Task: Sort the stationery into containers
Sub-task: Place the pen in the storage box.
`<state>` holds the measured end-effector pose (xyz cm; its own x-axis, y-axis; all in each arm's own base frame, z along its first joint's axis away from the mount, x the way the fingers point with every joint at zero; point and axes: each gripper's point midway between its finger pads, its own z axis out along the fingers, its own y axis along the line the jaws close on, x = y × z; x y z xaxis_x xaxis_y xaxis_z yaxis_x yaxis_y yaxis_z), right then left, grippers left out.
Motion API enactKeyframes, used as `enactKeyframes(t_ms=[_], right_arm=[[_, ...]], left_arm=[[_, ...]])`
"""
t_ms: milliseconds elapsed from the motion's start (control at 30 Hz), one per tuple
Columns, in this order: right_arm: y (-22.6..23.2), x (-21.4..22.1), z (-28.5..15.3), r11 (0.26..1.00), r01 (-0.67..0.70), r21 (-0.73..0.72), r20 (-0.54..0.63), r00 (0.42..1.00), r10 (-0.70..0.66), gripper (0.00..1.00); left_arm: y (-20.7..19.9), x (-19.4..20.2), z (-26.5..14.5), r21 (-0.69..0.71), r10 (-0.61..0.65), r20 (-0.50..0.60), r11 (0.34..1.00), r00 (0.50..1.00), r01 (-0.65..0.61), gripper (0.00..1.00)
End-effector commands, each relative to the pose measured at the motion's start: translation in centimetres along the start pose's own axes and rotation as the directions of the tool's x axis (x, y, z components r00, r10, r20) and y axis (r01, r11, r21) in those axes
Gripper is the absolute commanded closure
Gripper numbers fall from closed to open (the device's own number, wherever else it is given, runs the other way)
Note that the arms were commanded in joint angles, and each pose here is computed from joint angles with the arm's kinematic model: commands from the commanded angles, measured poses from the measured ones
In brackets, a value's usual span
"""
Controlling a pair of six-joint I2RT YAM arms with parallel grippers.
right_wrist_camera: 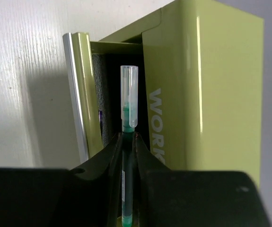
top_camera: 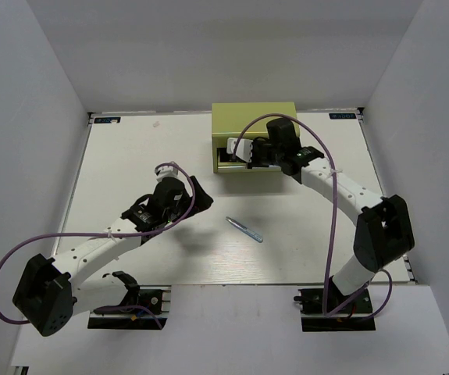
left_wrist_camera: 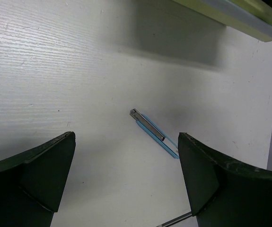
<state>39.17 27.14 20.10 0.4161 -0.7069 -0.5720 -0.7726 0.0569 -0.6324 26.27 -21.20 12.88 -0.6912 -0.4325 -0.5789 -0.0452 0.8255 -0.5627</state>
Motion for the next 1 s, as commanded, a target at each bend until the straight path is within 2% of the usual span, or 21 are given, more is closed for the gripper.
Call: enactKeyframes(t_ms=[0,100,233,300,367,467,533,567,633,667,733,833,967], right_arm=[[-1.3,0.1,0.7,0.999,0.044,0.009,0.019,0.999,-0.044,0.82],[-1.7,0.5,1.0,0.999,0.034,0.01,0.013,0.999,-0.034,0.65],[-2.4,-0.2,0.5,1.0,0.004,0.015,0.042,0.999,-0.005,0.61],[-2.5,-0.5,-0.2,0.999,-0.041,0.008,0.052,0.998,0.041,0.65],[-2.5,-1.4,-1.0,0.996,-0.086,-0.01,0.097,0.991,0.086,0.85],[-1.4,-2.9,-2.2,0.993,-0.093,-0.066,0.162,0.981,0.103,1.0],[0.4,-4.0,-3.0,0.988,-0.067,-0.14,0.213,0.972,0.096,1.0],[0.8,-4.6,-3.1,0.987,0.01,-0.158,0.255,0.967,0.031,1.0],[3.7,-4.1,-3.6,0.959,0.001,-0.282,0.232,0.97,0.067,1.0],[3.8,-4.4,-3.6,0.952,0.077,-0.297,0.27,0.963,0.006,1.0],[6.5,-3.4,-3.7,0.907,0.047,-0.419,0.232,0.971,0.056,1.0],[7.4,-2.9,-3.7,0.873,0.022,-0.487,0.2,0.976,0.086,1.0],[7.9,-1.8,-2.9,0.876,0.004,-0.483,0.161,0.983,0.084,1.0]], left_arm=[[-1.0,-0.5,-0.4,0.047,-0.012,0.012,0.999,1.0,0.012,0.01],[-1.2,-0.7,-0.3,0.048,-0.012,0.013,0.999,1.0,0.012,0.01],[-1.2,-0.7,-0.3,0.048,-0.012,0.013,0.999,1.0,0.012,0.01],[-1.5,-0.7,-0.3,0.061,-0.014,0.011,0.998,1.0,0.013,0.01],[-1.3,-0.6,-0.2,0.061,-0.014,0.011,0.998,1.0,0.013,0.01],[-1.8,-0.7,-0.2,0.082,-0.007,0.017,0.997,1.0,0.006,0.01],[-1.9,-0.6,-0.3,0.088,-0.007,0.01,0.996,1.0,0.006,0.01],[-2.1,-0.8,-0.3,0.097,-0.009,0.017,0.995,1.0,0.007,0.01],[-2.3,-0.6,-0.1,0.105,0.001,0.009,0.995,1.0,-0.002,0.01],[-2.3,-0.6,-0.1,0.105,0.001,0.009,0.994,1.0,-0.002,0.01],[-2.1,-0.5,0.1,0.098,0.003,0.003,0.995,1.0,-0.003,0.01],[-2.3,-0.6,0.1,0.105,0.001,0.009,0.994,1.0,-0.002,0.01],[-2.3,-0.6,0.1,0.105,0.001,0.009,0.994,1.0,-0.002,0.01]])
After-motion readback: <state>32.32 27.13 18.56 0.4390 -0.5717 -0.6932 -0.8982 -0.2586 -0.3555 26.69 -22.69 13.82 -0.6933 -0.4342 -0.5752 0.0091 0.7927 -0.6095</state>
